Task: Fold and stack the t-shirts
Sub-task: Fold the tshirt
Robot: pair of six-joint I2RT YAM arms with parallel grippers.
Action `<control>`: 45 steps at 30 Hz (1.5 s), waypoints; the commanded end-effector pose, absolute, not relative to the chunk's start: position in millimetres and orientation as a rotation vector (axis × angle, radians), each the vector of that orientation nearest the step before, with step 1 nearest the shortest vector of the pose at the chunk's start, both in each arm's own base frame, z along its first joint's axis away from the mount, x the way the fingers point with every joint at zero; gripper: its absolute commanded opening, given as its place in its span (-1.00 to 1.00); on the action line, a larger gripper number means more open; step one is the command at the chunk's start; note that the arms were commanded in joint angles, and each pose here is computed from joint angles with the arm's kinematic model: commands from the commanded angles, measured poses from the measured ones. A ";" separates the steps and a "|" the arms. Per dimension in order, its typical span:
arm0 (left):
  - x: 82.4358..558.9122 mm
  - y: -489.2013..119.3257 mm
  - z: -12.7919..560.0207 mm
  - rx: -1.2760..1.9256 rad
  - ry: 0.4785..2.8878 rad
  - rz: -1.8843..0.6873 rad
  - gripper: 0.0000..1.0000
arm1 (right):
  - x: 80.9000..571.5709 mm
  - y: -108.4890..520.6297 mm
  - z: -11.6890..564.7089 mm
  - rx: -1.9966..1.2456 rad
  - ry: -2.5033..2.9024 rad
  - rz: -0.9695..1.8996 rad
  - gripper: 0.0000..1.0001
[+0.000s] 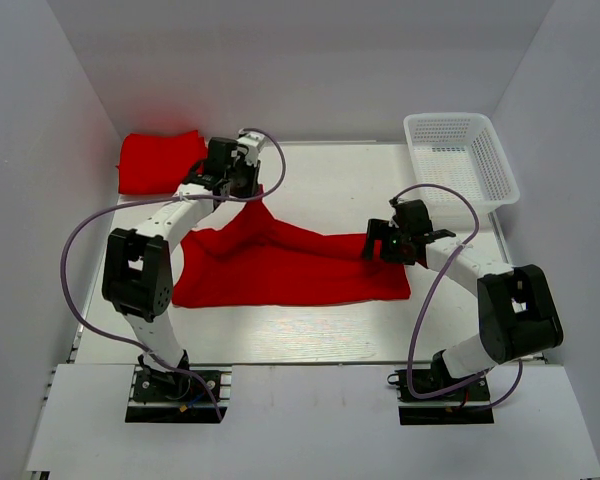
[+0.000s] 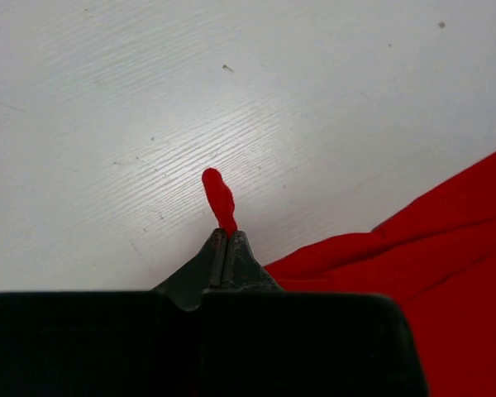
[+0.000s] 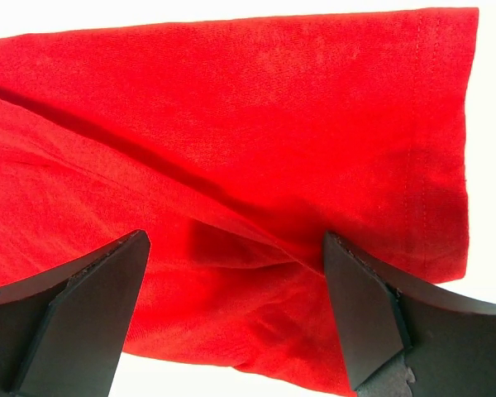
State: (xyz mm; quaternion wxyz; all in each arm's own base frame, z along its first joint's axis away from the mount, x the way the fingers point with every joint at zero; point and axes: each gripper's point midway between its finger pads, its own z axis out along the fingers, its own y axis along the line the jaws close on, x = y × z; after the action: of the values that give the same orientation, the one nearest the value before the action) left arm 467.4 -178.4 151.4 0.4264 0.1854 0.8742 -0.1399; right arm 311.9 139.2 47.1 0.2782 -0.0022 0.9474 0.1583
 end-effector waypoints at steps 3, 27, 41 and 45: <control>439.6 -191.1 171.3 0.654 2.097 -0.445 -1.00 | 312.6 137.8 43.2 0.015 2.556 0.417 0.81; 356.5 -155.3 138.1 0.165 2.482 -0.342 1.00 | 314.9 137.5 34.5 -0.007 2.595 0.392 0.81; 382.7 -142.7 66.2 0.042 2.710 -0.049 0.67 | 313.1 133.8 30.8 -0.001 2.605 0.370 0.81; 385.9 -139.5 58.0 0.038 2.727 -0.007 0.24 | 313.1 131.2 31.0 0.010 2.602 0.356 0.81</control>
State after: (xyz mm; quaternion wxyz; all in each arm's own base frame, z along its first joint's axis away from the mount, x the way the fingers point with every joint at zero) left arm 370.1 -140.3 40.4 0.1754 0.0235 0.9841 -0.0140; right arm 312.8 138.8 33.1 0.2585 0.0022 0.9543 0.1502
